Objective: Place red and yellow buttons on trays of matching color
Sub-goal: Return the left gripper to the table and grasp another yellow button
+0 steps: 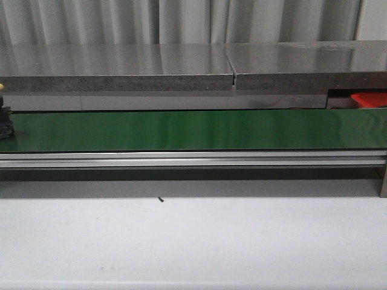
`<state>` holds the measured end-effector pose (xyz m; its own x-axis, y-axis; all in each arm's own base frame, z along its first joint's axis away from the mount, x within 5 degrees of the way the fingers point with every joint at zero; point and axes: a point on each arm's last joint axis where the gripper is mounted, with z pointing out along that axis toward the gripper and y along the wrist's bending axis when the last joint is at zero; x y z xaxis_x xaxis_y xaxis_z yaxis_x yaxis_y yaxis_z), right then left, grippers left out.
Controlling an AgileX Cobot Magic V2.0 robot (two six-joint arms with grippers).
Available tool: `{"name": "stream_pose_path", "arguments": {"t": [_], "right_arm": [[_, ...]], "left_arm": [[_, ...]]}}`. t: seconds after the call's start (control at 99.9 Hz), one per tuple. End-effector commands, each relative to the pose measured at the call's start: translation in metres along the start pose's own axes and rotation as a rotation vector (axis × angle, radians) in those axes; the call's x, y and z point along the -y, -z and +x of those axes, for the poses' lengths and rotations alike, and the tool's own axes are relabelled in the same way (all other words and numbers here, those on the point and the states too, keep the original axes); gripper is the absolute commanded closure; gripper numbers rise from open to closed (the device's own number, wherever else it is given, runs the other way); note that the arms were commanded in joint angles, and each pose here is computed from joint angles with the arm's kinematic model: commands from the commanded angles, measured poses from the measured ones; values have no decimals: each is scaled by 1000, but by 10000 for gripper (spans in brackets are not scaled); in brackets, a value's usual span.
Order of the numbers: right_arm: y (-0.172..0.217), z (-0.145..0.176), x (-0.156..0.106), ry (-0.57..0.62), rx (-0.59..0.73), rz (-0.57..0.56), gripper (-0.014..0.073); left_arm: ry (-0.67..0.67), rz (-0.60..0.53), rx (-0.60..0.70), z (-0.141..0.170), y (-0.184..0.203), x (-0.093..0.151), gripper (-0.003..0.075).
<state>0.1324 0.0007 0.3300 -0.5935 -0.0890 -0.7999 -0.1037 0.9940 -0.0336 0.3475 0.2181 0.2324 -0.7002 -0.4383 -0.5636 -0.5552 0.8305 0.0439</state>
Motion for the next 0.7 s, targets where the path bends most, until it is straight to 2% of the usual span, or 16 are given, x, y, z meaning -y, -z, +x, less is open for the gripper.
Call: {"name": "stream_pose_path", "arguments": {"t": [0.0, 0.27, 0.45, 0.691], "right_arm": [[6, -12, 1, 14, 83, 18, 662], [6, -12, 1, 14, 83, 18, 662], [6, -12, 1, 14, 83, 18, 662], [6, -12, 1, 14, 83, 18, 662]], "left_arm": [[18, -10, 149, -21, 23, -6, 130], [56, -20, 125, -16, -4, -19, 130], [75, -4, 145, -17, -14, -17, 130], [91, 2, 92, -18, -32, -16, 131]]}}
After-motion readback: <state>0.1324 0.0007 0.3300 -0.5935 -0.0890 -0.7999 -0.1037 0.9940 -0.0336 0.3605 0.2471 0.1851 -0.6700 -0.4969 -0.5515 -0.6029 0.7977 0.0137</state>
